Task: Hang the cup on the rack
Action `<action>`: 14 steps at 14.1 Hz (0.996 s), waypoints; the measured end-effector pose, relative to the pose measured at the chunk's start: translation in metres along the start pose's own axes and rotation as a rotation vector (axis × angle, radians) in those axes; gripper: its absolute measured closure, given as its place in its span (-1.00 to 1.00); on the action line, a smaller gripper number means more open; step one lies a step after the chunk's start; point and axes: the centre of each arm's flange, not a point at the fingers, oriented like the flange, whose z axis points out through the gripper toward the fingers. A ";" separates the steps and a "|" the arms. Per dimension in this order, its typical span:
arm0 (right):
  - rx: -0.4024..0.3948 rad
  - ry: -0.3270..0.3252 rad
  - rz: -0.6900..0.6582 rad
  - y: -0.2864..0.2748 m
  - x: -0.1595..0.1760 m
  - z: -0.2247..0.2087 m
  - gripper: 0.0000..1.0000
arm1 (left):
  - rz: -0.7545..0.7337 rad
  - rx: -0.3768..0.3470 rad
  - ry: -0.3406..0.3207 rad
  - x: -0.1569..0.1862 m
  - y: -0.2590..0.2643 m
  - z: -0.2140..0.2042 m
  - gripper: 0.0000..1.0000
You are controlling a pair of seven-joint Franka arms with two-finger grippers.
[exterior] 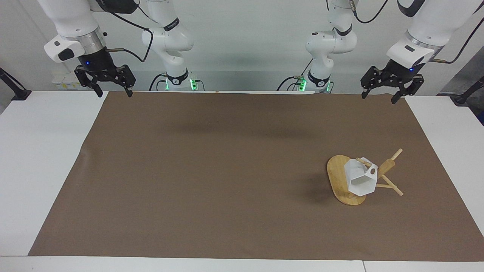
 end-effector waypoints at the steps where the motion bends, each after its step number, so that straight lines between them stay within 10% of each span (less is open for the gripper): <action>1: 0.000 0.000 0.000 0.000 0.000 0.000 -1.00 | 0.000 0.005 -0.001 -0.001 0.000 -0.002 -1.00; 14: 0.000 0.000 0.000 0.000 0.000 0.000 -1.00 | -0.064 -0.001 -0.078 -0.013 -0.010 0.003 -1.00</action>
